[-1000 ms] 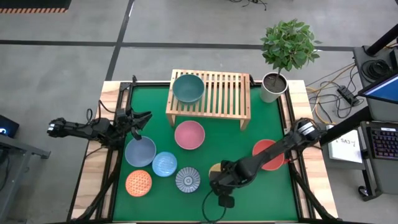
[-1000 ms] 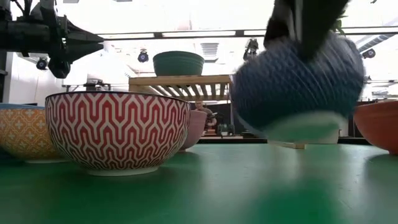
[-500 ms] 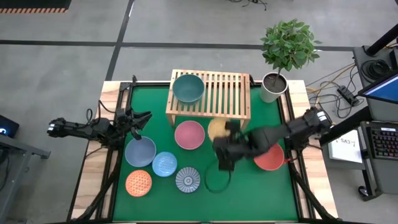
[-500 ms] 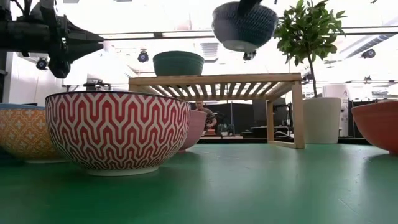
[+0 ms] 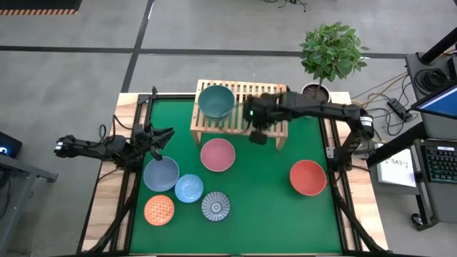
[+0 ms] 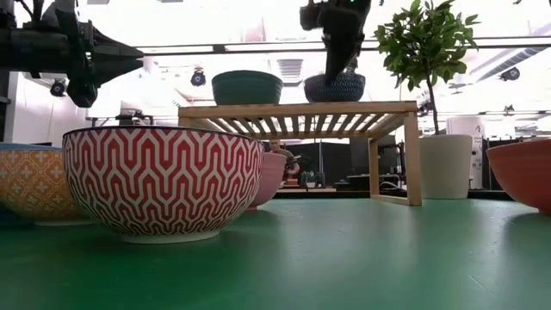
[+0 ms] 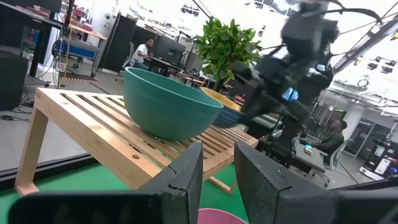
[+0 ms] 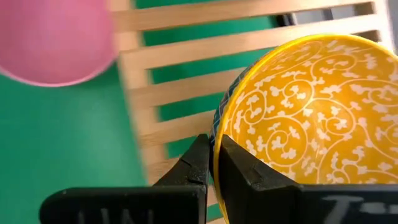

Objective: Place and stack bowls onto a shelf
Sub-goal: Put the yellow patterned bowl on the shelf

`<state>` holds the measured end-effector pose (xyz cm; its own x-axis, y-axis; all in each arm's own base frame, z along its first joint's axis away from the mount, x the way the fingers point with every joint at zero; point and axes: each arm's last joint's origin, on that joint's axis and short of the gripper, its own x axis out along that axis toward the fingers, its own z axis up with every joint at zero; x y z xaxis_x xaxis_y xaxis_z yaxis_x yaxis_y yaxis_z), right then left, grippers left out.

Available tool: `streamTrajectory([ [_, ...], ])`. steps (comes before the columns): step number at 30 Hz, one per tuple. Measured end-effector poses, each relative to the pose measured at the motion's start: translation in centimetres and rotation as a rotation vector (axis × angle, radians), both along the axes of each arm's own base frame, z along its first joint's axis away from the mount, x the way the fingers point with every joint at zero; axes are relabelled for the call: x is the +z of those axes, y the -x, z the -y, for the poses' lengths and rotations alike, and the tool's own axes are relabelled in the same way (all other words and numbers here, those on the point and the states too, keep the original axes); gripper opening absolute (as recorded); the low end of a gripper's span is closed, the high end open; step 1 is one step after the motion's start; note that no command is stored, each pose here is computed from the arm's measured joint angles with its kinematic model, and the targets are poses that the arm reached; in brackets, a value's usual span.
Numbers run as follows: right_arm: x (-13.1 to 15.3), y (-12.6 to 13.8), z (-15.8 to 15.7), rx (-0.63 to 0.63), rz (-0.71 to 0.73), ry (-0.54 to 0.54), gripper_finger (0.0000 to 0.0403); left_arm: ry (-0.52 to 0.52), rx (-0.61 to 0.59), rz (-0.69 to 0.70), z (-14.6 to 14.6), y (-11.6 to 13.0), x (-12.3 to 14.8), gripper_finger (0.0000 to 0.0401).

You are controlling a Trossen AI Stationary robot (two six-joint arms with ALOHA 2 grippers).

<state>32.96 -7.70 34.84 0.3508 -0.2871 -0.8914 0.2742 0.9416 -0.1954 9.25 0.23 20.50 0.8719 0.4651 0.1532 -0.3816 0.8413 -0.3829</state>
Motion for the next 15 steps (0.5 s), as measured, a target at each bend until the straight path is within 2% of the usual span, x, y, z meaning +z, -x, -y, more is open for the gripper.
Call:
streamTrajectory([
  [6,-0.2,0.4,2.3,-0.017,0.000,-0.041,0.0012,-0.002,0.000,-0.001,0.0,0.0,0.0,0.0075],
  [15,-0.1,0.4,2.9,-0.015,0.019,-0.026,0.0013,-0.002,0.000,-0.001,0.0,0.0,0.0,0.0075],
])
